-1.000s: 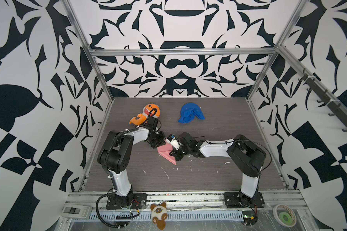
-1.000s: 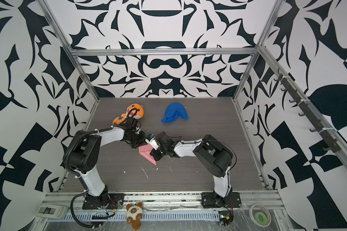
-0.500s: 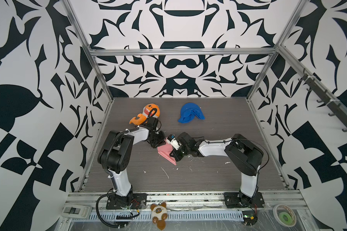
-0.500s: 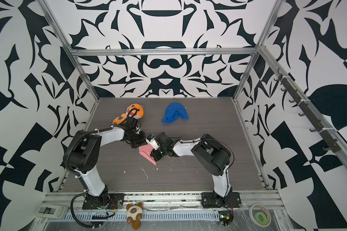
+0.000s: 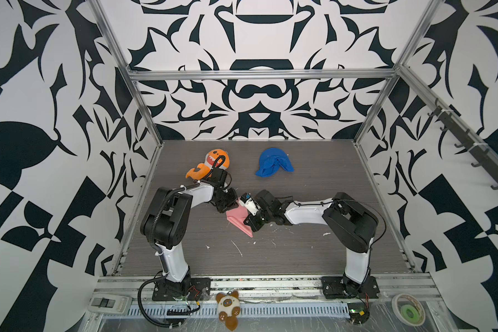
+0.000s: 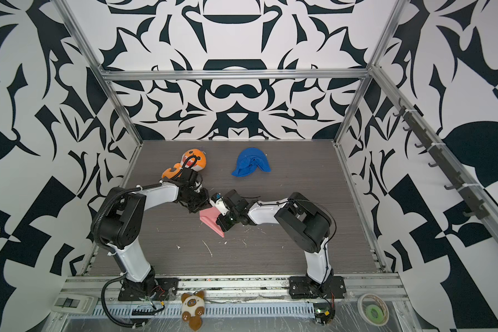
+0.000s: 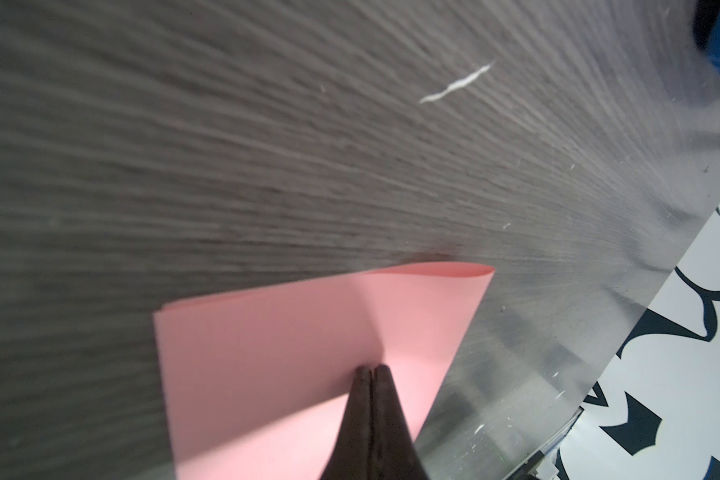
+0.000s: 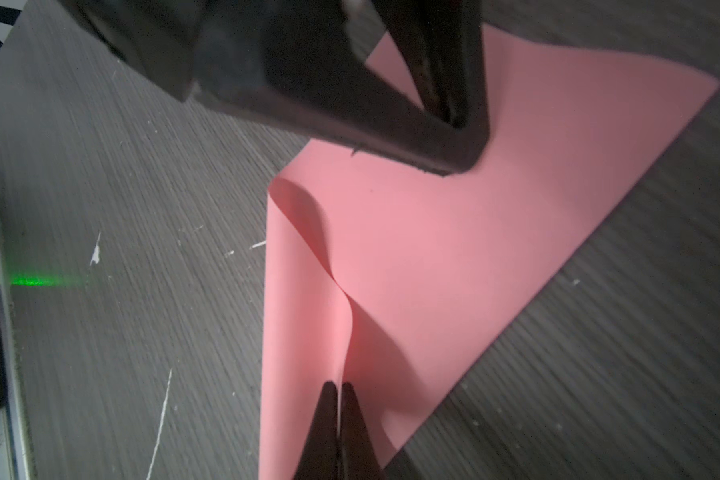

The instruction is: Fold a paper plane with a square sheet of paper (pick it up from the middle)

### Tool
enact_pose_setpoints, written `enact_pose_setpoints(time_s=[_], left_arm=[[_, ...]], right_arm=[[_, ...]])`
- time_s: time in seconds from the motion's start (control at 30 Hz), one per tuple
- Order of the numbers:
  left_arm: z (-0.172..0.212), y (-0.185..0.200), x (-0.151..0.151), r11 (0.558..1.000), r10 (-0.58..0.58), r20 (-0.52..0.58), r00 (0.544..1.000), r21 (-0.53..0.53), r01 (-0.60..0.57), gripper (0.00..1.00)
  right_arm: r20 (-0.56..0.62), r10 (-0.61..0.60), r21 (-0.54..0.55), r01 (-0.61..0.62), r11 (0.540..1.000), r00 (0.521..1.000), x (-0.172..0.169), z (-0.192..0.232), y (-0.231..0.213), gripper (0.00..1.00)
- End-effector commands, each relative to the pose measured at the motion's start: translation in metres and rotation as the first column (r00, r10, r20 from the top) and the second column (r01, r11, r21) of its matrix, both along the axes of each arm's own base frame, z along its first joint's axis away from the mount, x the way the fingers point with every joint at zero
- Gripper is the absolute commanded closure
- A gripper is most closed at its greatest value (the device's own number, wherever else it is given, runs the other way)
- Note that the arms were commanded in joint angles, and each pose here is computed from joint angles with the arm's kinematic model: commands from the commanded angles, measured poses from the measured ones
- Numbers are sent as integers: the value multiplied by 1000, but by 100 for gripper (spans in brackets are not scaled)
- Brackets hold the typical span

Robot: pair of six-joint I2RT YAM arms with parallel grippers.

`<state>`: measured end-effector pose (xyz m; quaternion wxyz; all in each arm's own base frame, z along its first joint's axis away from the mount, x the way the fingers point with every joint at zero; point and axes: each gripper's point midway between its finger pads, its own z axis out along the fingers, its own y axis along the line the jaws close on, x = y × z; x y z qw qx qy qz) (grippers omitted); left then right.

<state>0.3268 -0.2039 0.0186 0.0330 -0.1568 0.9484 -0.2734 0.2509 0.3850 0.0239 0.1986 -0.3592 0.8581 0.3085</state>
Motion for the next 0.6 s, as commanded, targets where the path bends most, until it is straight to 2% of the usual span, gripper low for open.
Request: enact_pose_setpoints(time_s=[0.0, 0.17, 0.33, 0.47, 0.53, 0.57], left_arm=[[-36, 17, -23, 994, 22, -114, 993, 106, -10, 97], [-30, 15, -21, 995, 21, -103, 994, 95, -11, 97], [-7, 10, -8, 998, 41, -55, 998, 48, -38, 91], [19, 22, 3, 993, 122, 2, 993, 9, -122, 79], [30, 30, 4, 987, 160, 22, 987, -18, -160, 69], [32, 35, 2, 984, 180, 26, 983, -10, -179, 67]], right_arm=[[17, -11, 0, 11, 1000, 1000, 8, 7, 4, 95], [7, -12, -14, 12, 1000, 1000, 7, 2, 2, 95], [-2, -11, -27, 11, 1000, 1000, 5, -2, 0, 95], [-7, -12, -30, 12, 999, 1000, 5, -4, 0, 95], [-9, -10, -32, 10, 999, 1000, 4, -5, 0, 95], [-10, -12, -32, 11, 999, 1000, 4, -5, 0, 95]])
